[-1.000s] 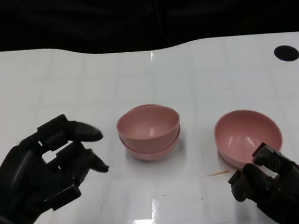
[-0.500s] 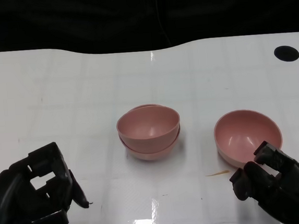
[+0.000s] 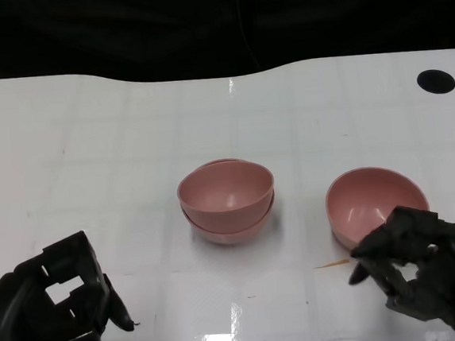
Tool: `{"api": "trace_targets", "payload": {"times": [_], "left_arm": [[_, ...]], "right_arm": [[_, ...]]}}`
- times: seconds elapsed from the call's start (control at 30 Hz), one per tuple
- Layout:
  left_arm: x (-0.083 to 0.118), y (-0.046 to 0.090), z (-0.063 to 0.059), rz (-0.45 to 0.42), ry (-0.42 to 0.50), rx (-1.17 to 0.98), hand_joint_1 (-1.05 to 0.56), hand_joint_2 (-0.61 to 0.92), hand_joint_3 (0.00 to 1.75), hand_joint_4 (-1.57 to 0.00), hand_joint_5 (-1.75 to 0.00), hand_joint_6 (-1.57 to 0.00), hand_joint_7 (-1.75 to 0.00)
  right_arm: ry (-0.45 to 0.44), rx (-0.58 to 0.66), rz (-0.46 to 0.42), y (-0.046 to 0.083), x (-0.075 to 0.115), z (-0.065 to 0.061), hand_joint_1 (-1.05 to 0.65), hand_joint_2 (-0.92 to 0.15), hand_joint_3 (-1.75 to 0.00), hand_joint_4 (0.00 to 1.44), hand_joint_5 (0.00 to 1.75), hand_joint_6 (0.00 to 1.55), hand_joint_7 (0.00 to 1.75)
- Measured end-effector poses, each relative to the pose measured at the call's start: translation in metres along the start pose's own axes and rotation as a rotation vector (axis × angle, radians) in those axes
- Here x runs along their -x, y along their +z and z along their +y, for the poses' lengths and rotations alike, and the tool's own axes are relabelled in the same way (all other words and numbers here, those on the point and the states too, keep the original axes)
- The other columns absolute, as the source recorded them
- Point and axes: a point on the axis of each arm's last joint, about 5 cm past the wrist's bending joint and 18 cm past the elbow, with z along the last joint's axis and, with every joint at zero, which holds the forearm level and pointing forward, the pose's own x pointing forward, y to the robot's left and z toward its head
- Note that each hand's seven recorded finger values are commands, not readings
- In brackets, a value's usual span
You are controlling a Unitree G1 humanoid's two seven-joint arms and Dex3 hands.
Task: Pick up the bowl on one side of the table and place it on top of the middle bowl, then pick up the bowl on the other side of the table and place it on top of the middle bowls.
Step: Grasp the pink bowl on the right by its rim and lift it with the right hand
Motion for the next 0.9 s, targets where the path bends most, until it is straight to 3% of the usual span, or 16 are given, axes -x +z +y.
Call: {"api": "trace_targets", "payload": {"times": [0.03,0.13,0.27,0.37,0.57,0.9], "left_arm": [[0.000,0.000,-0.001,-0.003,0.007,0.001,0.31,0.92,1.38,-1.00,-1.75,-0.77,-1.75],[0.001,0.003,-0.004,-0.017,0.018,-0.007,0.31,0.92,1.38,-1.00,-1.75,-0.77,-1.75],[0.002,0.003,-0.006,-0.004,0.050,-0.008,0.31,0.92,1.38,-1.00,-1.75,-0.77,-1.75],[0.002,0.005,-0.008,0.003,0.066,-0.024,0.32,0.92,1.38,-1.00,-1.75,-0.76,-1.75],[0.003,0.008,-0.010,0.033,0.096,-0.028,0.33,0.92,1.37,-0.95,-1.75,-0.70,-1.75],[0.006,0.017,-0.016,0.067,0.111,-0.053,0.35,0.92,1.35,-0.88,-1.75,-0.64,-1.75]], "right_arm": [[0.005,0.099,-0.047,0.002,0.000,0.000,-0.48,-0.91,-0.24,0.85,0.37,0.96,0.03],[0.082,0.381,-0.106,0.010,-0.005,-0.009,-0.60,-0.92,-0.30,0.70,0.18,0.77,0.00],[0.177,0.745,-0.119,0.026,-0.011,-0.024,-0.70,-0.92,-0.37,0.53,0.05,0.57,0.00],[0.218,0.935,-0.095,0.038,-0.016,-0.026,-0.78,-0.92,-0.41,0.44,0.01,0.46,0.00],[0.268,1.135,0.022,0.054,-0.024,-0.022,-0.86,-0.92,-0.32,0.35,0.00,0.41,0.01],[0.322,1.214,0.135,0.051,-0.037,-0.025,-0.79,-0.92,-0.20,0.38,0.01,0.45,0.01]]}}
